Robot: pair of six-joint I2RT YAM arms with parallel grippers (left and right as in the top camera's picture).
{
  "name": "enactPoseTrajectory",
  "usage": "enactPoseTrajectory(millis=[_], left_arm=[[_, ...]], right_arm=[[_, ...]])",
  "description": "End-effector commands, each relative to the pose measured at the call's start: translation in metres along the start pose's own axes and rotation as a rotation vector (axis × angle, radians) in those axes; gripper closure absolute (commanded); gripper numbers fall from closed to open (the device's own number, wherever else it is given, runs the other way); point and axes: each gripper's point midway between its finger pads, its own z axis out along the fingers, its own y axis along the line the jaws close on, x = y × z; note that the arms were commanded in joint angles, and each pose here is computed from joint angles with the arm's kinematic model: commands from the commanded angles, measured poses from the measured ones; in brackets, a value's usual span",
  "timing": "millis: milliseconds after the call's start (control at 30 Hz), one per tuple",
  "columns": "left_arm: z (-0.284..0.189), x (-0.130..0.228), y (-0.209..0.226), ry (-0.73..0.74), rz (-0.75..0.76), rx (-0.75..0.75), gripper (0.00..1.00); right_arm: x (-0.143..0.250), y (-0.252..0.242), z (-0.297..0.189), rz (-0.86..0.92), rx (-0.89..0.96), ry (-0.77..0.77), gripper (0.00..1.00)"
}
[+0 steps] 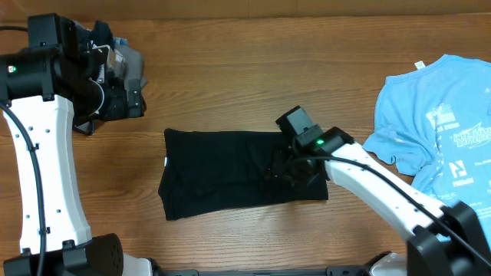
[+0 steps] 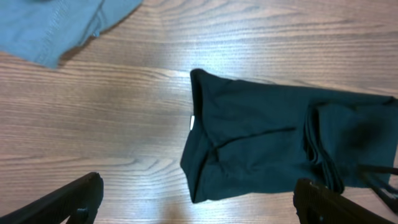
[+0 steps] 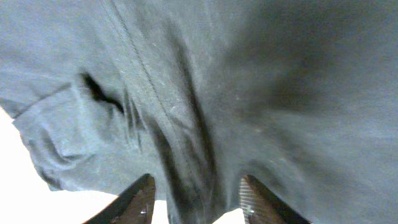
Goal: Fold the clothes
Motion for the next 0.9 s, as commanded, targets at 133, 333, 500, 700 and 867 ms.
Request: enactPoseTrajectory(millis=[133, 333, 500, 700, 867], left_arm=[[0.044, 0.024, 0.002, 0.119, -0.088, 0.02, 0.0], [0.085, 0.045, -0.003, 0.198, -0.108, 0.09, 0.0], [0.119, 0.064, 0.002, 0.244, -0.119, 0.093, 0.0], [0.147, 0.099, 0.004, 0.335, -0.14, 0.102, 0.0], [0.175, 0.117, 0.007, 0.344, -0.144, 0.112, 0.0]], right_arm=[[-0.023, -0.025, -0.026, 0.1, 0.021, -0.081, 0.91], [-0.003, -0.026, 0.006, 0.127, 0.034, 0.042, 0.94], [0.024, -0.004, 0.04, 0.094, -0.008, 0.151, 0.94], [0.036, 0.004, 0.067, 0.077, 0.01, 0.183, 0.94], [0.036, 0.002, 0.072, 0.092, 0.019, 0.191, 0.93]])
